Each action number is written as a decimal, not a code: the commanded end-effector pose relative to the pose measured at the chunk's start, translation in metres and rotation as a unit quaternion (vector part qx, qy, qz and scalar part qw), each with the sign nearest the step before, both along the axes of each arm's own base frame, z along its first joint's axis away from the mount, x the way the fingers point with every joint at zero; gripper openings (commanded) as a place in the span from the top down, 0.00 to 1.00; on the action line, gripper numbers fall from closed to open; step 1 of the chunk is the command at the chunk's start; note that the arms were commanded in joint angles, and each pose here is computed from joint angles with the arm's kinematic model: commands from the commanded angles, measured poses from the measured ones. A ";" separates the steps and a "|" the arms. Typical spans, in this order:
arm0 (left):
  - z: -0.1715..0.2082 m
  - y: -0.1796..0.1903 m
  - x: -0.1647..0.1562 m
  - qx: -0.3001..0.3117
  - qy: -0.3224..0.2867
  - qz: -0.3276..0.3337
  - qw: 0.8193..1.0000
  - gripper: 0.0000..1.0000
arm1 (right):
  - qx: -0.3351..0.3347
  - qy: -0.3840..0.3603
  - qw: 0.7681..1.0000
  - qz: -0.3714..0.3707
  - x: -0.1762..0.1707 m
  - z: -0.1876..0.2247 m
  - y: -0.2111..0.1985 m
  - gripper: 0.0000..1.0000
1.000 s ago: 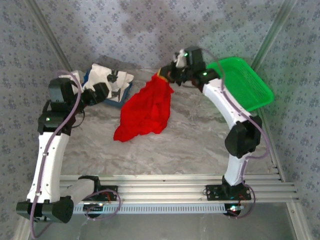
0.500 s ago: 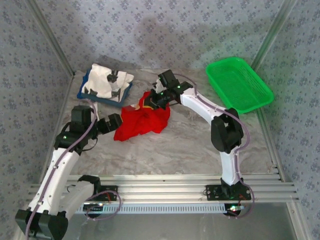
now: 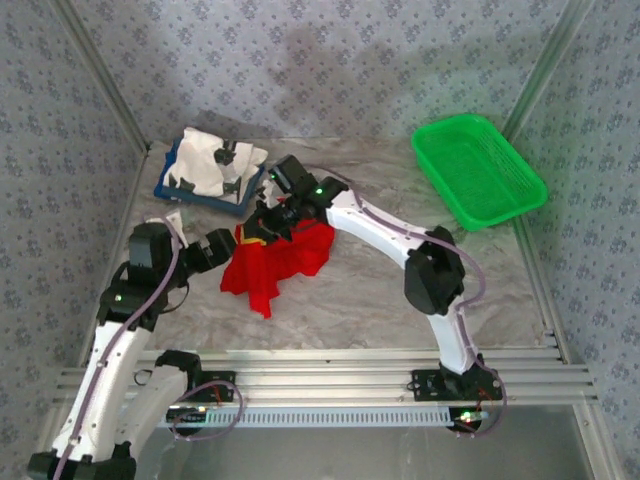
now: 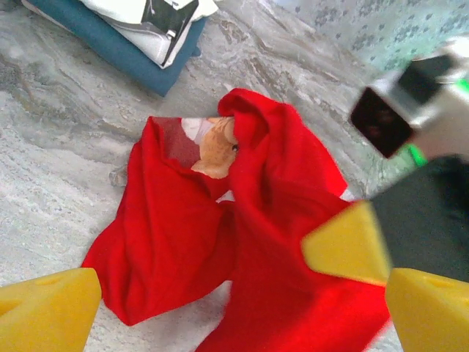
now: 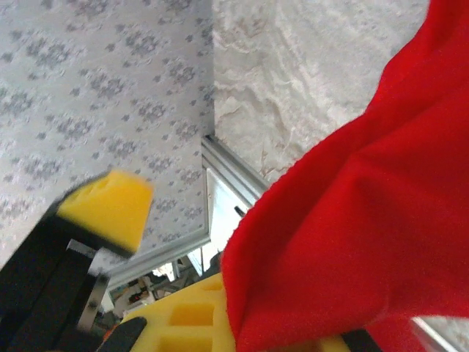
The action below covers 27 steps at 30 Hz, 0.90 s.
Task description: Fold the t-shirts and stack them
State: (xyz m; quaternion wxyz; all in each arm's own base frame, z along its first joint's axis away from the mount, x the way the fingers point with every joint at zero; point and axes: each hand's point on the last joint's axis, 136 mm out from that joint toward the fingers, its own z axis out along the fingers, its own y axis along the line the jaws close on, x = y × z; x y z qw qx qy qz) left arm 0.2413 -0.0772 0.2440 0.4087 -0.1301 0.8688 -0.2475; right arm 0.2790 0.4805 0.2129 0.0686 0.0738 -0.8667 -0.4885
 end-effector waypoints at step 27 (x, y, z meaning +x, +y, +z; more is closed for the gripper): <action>-0.129 -0.038 -0.084 0.111 0.281 -0.066 0.951 0.14 | -0.088 -0.082 0.990 -0.074 0.047 -0.010 -0.152 0.16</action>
